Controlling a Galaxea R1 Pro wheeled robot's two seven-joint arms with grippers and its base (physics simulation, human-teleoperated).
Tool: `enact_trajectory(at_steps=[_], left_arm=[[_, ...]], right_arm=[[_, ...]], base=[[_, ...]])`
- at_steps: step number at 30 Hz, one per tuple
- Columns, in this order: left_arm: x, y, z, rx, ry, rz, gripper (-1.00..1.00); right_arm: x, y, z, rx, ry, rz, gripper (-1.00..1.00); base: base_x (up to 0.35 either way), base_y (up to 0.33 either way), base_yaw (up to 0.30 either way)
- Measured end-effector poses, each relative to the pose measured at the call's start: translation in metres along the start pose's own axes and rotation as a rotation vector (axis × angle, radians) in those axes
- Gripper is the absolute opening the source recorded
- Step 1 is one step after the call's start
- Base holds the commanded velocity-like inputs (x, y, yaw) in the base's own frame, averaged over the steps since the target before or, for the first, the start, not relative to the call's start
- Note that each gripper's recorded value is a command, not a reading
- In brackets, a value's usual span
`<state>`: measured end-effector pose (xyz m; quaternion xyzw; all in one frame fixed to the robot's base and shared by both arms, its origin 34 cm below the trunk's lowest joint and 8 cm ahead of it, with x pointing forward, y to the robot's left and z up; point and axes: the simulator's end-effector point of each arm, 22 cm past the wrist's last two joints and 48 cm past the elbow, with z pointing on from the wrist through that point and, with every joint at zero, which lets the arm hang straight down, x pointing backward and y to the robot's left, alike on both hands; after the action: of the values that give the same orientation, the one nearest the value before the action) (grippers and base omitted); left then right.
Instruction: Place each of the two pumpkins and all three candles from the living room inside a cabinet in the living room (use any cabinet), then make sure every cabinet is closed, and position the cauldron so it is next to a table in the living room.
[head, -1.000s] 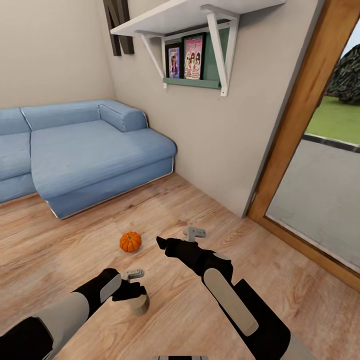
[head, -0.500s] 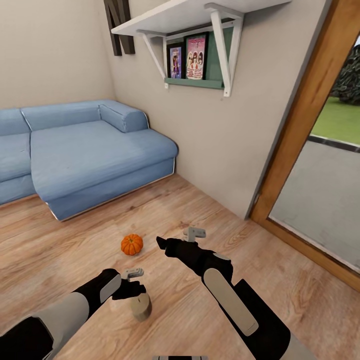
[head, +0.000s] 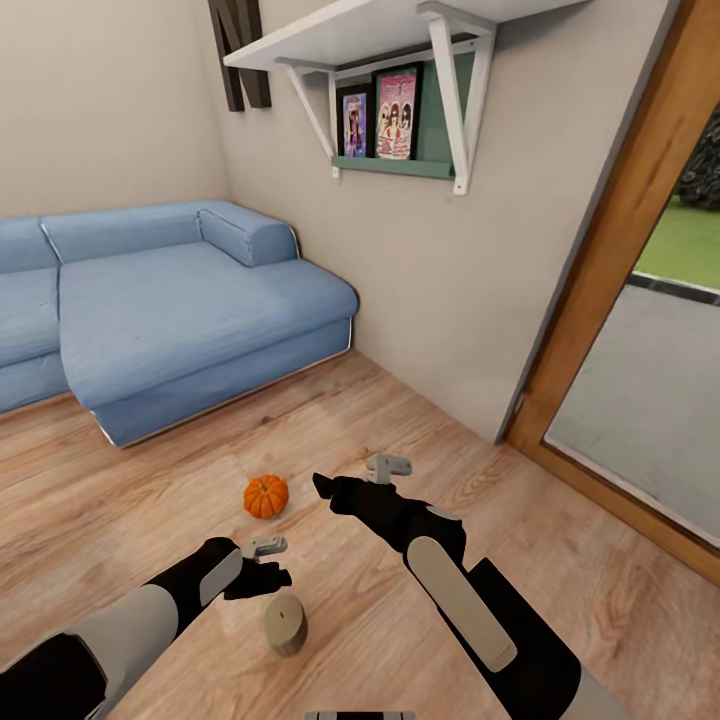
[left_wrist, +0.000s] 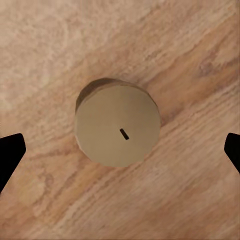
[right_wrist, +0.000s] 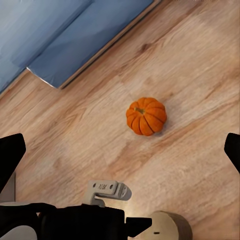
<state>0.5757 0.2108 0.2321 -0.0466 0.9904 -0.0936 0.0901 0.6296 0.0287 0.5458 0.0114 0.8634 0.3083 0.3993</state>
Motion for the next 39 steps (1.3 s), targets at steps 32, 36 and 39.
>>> enact_trajectory(at_steps=[32,36,39], left_arm=[[0.007,0.003,0.009,-0.005,0.019,-0.003,1.0],[0.013,0.005,0.016,-0.007,0.035,-0.006,1.0],[0.018,0.006,0.022,-0.008,0.047,-0.008,1.0]], right_arm=[[0.008,-0.007,0.006,0.006,0.017,0.011,1.0],[0.014,-0.012,0.011,0.01,0.03,0.019,1.0],[0.018,-0.016,0.015,0.013,0.04,0.025,1.0]], base=[[0.064,0.0,0.0],[0.0,0.0,0.0],[0.0,0.0,0.0]])
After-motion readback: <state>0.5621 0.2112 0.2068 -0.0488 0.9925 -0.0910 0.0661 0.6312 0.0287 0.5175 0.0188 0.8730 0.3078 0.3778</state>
